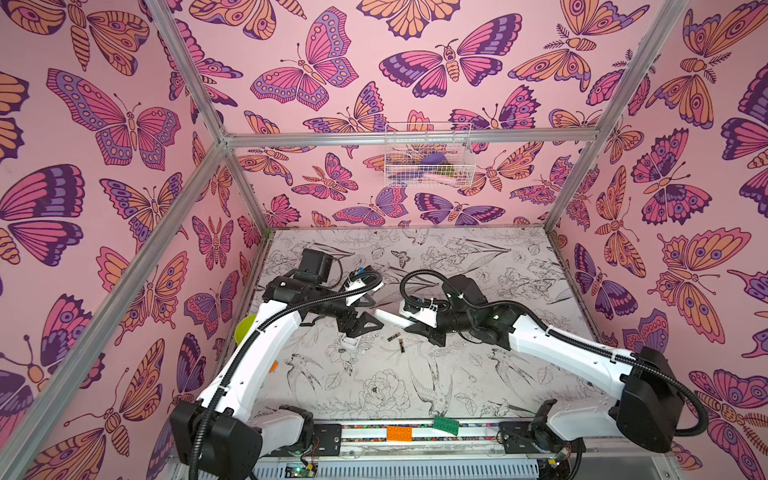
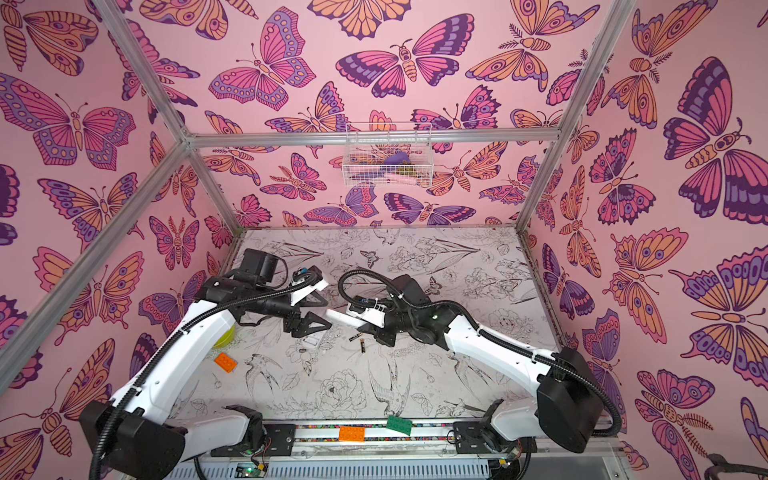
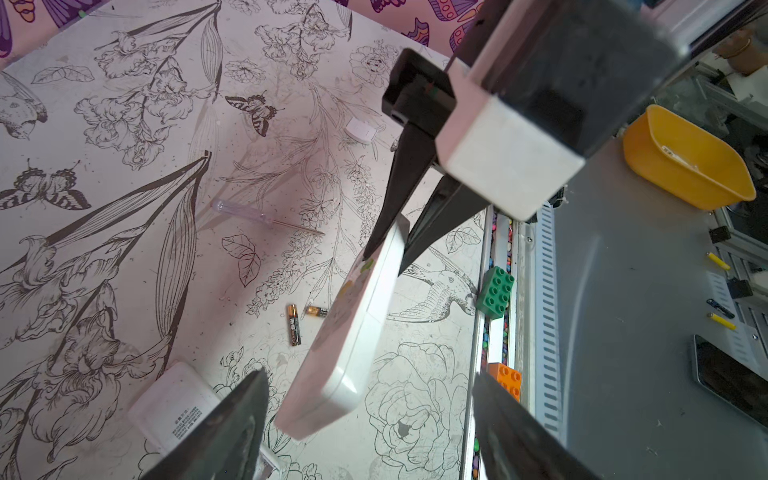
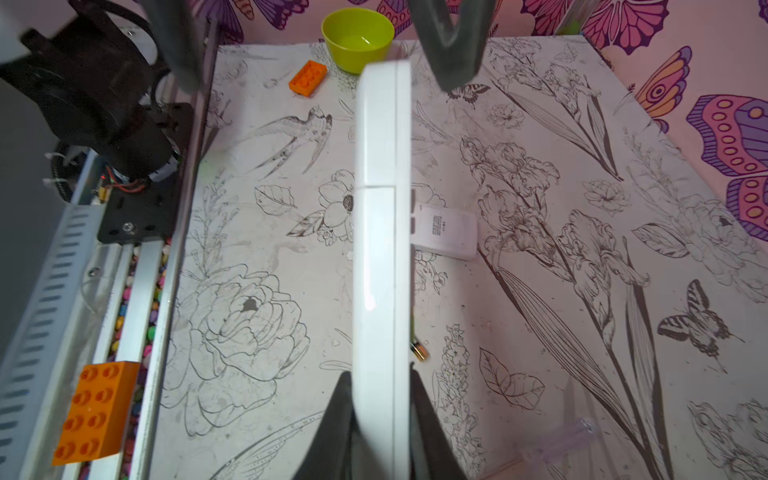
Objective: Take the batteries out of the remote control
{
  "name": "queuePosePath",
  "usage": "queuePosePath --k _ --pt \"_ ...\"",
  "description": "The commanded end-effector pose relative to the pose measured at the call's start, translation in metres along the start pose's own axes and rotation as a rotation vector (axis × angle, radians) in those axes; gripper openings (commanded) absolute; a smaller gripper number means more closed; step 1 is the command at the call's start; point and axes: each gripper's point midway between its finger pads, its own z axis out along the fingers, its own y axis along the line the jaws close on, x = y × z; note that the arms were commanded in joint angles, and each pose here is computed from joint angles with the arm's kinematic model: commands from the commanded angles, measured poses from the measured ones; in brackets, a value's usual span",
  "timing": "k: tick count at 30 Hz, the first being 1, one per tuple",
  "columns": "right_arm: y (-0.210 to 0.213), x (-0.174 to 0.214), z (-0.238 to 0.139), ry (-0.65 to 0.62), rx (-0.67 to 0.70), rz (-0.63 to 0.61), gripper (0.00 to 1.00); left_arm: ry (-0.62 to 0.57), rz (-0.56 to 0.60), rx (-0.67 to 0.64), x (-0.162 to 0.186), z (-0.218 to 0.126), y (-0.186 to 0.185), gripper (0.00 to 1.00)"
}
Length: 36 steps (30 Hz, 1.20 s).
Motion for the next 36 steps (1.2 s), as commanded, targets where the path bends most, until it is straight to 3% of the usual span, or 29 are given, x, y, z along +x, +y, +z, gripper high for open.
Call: queuePosePath --k 1,5,10,13,18,19,25,29,33,36 --pt "0.01 -0.027 -0.006 -0.109 -0.091 0.056 0.0 0.003 0.012 0.047 0.003 0.005 -0.007 0.79" --pt "0.016 -0.032 -0.008 -0.166 -0.156 0.103 0.0 0.018 0.041 0.056 0.008 0.012 -0.009 0.78" --pt "0.016 -0.039 -0.009 -0.192 -0.196 0.141 0.0 -0.003 0.007 0.072 0.005 0.012 -0.011 0.62" --pt "0.012 -0.036 -0.007 -0.203 -0.193 0.158 0.0 -0.017 -0.005 0.068 0.004 0.011 -0.009 0.45" --pt "0.011 -0.035 -0.01 -0.211 -0.194 0.169 0.0 -0.057 -0.038 0.054 -0.001 0.005 -0.005 0.05" --pt "0.011 -0.034 -0.009 -0.215 -0.192 0.167 0.0 -0.062 -0.039 0.057 -0.001 0.006 -0.006 0.02" --pt "0.007 -0.043 -0.016 -0.279 -0.169 0.214 0.36 -0.125 -0.096 0.06 -0.008 0.001 -0.001 0.0" --pt "-0.006 -0.042 -0.022 -0.364 -0.084 0.283 0.6 -0.191 -0.16 0.05 -0.01 -0.002 0.009 0.0" --pt "-0.025 -0.032 -0.031 -0.44 0.052 0.42 0.66 -0.251 -0.248 0.011 -0.015 -0.007 0.027 0.0" --pt "-0.05 -0.012 -0.035 -0.51 0.193 0.598 0.67 -0.313 -0.322 0.036 -0.017 -0.005 0.034 0.0"
